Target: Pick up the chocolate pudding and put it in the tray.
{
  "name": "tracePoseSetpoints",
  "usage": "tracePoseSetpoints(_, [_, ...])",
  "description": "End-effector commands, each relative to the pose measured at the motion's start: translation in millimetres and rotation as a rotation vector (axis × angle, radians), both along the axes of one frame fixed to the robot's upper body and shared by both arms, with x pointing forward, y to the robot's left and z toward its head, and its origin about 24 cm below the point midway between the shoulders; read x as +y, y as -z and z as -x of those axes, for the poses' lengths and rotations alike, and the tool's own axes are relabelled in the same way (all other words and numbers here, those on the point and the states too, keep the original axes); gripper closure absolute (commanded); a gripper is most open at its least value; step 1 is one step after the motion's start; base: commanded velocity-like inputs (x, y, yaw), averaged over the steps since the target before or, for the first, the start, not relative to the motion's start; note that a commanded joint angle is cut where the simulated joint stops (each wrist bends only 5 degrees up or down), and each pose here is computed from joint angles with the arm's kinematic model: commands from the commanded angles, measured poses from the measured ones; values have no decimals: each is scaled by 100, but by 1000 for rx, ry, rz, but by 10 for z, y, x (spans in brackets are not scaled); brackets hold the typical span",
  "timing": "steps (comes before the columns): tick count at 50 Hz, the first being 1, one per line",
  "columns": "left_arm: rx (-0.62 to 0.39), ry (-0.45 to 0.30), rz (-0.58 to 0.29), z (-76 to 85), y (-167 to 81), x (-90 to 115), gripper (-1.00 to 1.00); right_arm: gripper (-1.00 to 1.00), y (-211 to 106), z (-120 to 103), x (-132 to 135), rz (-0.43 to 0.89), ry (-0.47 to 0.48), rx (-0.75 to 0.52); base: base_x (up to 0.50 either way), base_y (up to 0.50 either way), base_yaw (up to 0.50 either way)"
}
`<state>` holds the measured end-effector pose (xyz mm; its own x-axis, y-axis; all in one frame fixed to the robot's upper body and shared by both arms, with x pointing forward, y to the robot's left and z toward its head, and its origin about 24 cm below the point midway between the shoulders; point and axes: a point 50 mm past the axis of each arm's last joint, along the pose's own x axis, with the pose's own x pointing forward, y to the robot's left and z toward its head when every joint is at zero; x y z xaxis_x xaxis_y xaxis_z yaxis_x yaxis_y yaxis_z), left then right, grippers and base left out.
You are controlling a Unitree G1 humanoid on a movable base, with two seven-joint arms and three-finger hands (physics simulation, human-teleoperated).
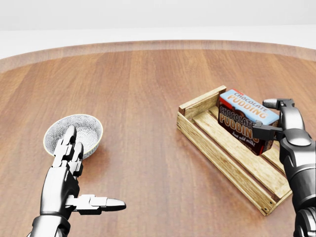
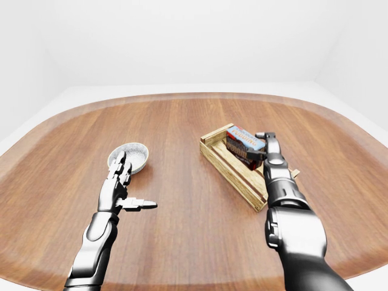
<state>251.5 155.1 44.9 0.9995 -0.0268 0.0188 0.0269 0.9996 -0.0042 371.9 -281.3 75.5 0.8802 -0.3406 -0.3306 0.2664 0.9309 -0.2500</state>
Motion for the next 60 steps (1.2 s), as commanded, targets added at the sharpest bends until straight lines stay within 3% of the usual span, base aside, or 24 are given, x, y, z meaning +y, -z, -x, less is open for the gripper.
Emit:
tracePoseSetpoints(1, [-1, 2, 1, -1, 0, -3, -100, 100, 36, 19, -6, -18, 23, -5, 0, 0, 0])
tracePoseSetpoints(60, [-1, 2, 0, -1, 0, -3, -100, 100, 343, 248, -157, -30, 92, 69, 0, 0, 0])
